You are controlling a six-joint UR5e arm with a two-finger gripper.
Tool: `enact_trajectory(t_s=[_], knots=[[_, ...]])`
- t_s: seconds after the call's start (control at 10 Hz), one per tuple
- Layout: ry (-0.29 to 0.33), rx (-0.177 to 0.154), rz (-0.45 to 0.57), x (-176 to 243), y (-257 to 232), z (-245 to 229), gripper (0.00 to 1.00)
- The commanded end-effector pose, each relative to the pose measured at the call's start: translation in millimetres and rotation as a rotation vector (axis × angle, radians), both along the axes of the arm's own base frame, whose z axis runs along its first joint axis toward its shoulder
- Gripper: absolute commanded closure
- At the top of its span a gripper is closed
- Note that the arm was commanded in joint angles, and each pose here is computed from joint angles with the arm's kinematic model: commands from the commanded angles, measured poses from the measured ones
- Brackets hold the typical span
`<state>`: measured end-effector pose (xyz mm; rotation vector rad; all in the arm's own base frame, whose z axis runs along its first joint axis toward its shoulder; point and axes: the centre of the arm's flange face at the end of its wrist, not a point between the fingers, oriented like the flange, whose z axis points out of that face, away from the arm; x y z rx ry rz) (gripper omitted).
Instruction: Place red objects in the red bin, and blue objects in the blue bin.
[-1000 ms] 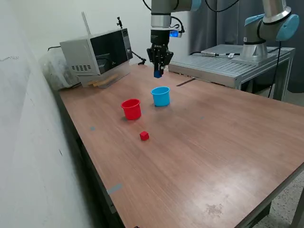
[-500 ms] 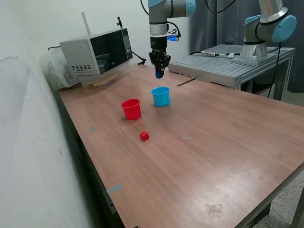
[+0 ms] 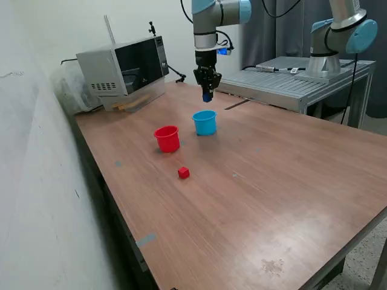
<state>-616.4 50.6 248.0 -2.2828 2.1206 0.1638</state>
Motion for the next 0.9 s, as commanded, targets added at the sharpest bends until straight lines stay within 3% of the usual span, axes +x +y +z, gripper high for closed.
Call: enact_trajectory(t_s=[0.0, 0.5, 0.6, 0.8], knots=[[0.004, 0.002, -0.003, 0.2, 4.8, 1.9, 1.0], [0.006, 0.003, -0.001, 0.2, 4.8, 3.0, 1.0], [0.008, 0.003, -0.003, -0.3, 5.0, 3.7, 0.0], [0.01, 0.005, -0.003, -0.1, 6.1, 3.5, 0.0]])
